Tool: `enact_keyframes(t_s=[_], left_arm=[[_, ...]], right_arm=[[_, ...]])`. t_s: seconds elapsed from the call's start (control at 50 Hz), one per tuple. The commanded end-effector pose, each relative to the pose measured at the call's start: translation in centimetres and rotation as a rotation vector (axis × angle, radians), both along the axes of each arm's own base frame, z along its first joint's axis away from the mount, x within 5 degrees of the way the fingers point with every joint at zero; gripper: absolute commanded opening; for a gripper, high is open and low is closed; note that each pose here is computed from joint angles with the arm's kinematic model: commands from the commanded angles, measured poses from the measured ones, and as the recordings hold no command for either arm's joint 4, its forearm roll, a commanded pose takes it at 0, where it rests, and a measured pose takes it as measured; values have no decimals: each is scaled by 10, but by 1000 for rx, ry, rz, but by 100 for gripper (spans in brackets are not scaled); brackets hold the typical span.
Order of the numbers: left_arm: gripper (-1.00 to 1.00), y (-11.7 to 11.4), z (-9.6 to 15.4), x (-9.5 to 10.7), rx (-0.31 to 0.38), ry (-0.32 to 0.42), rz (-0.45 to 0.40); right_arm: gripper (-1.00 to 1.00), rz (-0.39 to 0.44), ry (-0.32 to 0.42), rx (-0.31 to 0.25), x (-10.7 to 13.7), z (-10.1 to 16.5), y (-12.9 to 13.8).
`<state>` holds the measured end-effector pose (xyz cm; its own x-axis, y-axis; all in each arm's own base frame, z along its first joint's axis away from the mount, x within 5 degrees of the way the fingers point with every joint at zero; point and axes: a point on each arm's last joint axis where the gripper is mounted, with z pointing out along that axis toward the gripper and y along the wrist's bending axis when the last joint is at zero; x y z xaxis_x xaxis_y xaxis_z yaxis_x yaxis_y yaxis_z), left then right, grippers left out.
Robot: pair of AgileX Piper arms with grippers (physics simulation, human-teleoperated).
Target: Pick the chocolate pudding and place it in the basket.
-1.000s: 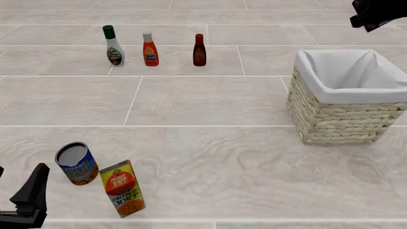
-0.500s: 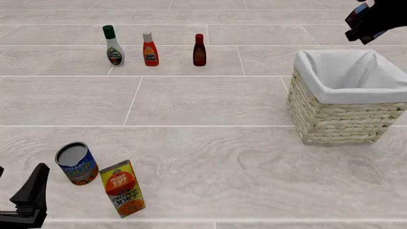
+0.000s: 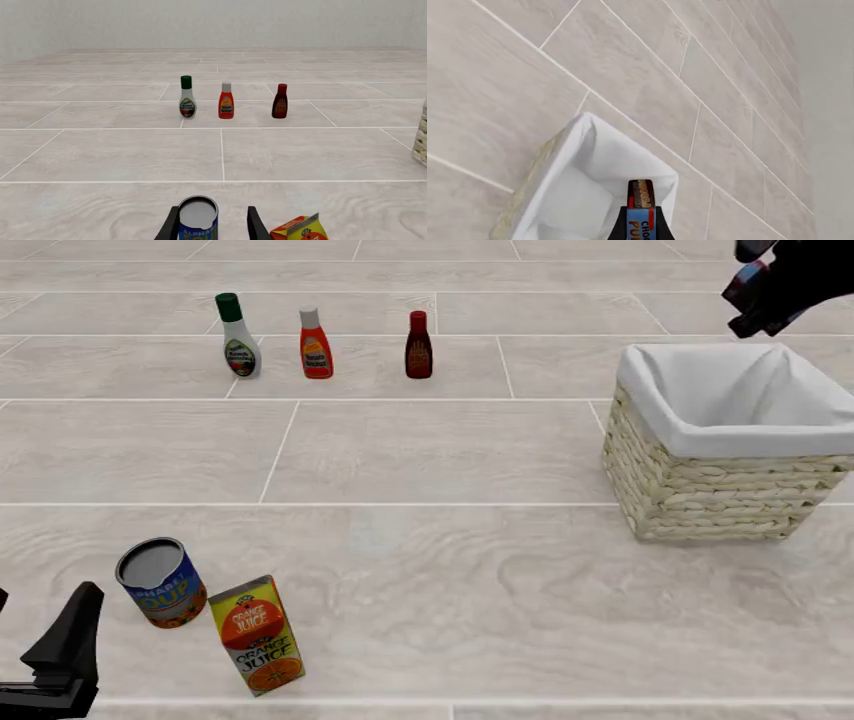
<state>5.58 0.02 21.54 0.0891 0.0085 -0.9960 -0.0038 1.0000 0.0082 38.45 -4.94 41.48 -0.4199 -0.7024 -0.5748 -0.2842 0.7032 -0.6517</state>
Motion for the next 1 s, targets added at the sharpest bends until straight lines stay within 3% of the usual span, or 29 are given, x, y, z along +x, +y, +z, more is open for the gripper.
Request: enact_keyframes(t_s=[0.02, 0.18, 0.48, 1.0], left_arm=[[100, 0, 0, 0, -2, 1, 0], [100, 0, 0, 0, -2, 1, 0], [100, 0, 0, 0, -2, 1, 0], [100, 0, 0, 0, -2, 1, 0]], right_arm=[[-100, 30, 27, -31, 9, -5, 3], [-100, 61, 92, -77, 7, -33, 2], [-100, 73, 116, -108, 10, -53, -3], [-100, 77, 156, -114, 24, -84, -8]])
